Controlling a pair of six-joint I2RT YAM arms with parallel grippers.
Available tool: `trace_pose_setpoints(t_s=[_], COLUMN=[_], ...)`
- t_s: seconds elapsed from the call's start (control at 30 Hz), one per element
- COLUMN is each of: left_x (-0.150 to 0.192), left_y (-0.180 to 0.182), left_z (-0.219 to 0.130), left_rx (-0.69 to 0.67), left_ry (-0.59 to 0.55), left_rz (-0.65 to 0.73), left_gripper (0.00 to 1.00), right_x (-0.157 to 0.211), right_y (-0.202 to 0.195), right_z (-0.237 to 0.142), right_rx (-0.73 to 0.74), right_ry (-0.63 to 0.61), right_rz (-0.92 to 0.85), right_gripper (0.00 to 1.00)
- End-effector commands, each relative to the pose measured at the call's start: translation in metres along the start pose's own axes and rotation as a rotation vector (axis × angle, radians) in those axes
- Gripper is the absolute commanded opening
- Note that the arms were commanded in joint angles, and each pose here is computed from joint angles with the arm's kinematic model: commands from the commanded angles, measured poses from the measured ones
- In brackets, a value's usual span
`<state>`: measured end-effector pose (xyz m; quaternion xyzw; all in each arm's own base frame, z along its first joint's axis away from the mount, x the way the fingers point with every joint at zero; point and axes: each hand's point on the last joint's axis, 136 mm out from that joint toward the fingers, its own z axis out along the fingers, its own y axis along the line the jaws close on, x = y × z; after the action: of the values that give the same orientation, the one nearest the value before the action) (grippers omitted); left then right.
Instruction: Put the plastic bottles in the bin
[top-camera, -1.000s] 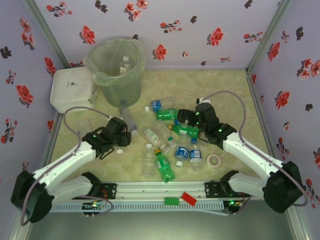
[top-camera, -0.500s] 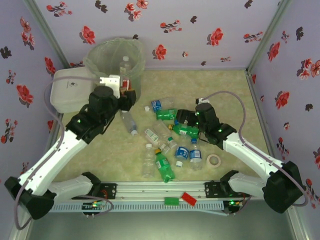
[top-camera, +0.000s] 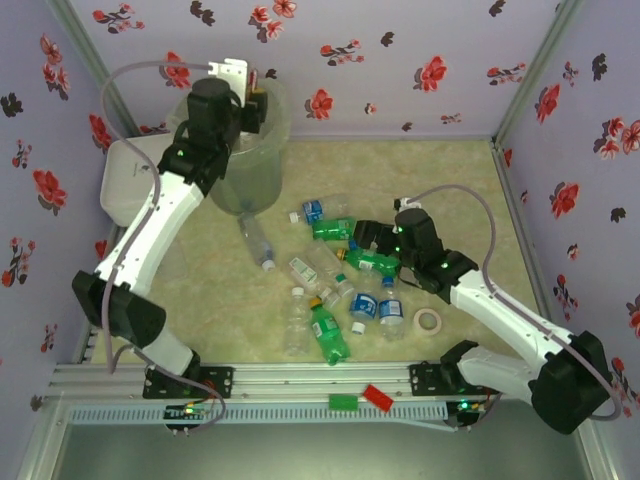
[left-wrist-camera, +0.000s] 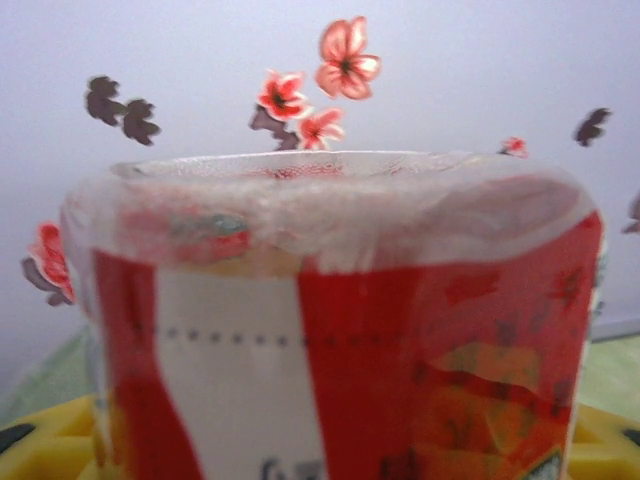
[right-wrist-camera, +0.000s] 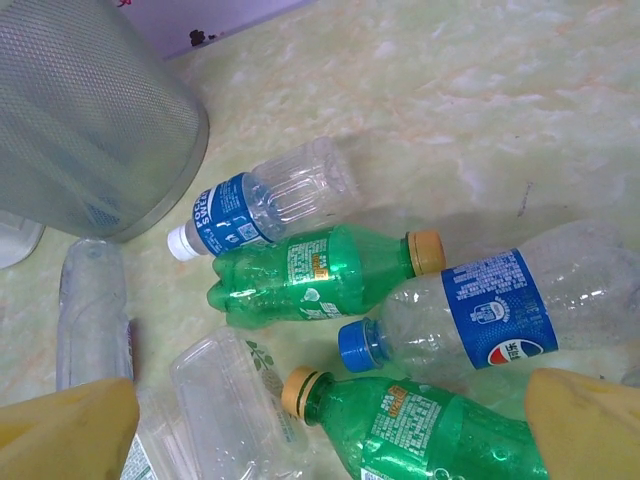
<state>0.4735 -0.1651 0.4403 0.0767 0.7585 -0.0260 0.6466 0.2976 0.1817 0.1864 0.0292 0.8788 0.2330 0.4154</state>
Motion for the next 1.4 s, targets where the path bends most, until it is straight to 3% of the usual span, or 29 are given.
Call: trace_pose_setpoints(t_s=[0.0, 0.37, 0.7, 0.93, 1.2, 1.37], left_x=[-0.001, 0.071, 0.106, 0.087, 0.035, 0.004], left_y=[0.018, 0.046, 0.044, 0.046, 0.035, -0.010], left_z=[0.018, 0.090, 0.111, 0.101, 0.062, 0.010], left_rx=[-0.043, -0.104, -0.105, -0.105, -0.040, 0.113], left_ry=[0.031, 0.238, 0.344, 0.318, 0.206, 0.080], left_rz=[0.069, 0.021, -0.021, -0.037, -0.079, -0.097], left_gripper=[0.52, 0.53, 0.65, 0.85, 0.89, 0.90], right_x=[0.004, 0.011, 0.018, 0.019, 0.018, 0.018], right_y=[-0.004, -0.004, -0.011, -0.011, -0.020, -0.040], right_z=[-0.004, -0.008, -0.008, -0.004, -0.006, -0.008], right_rx=[0.013, 0.012, 0.038, 0.043, 0.102, 0.185], right_ry=[0.004, 0.053, 0.071, 0.083, 0.099, 0.146], right_rz=[0.007, -0.016, -0.019, -0.027, -0.062, -0.084], right_gripper=[1.00, 1.00, 1.00, 1.00, 1.00, 0.99])
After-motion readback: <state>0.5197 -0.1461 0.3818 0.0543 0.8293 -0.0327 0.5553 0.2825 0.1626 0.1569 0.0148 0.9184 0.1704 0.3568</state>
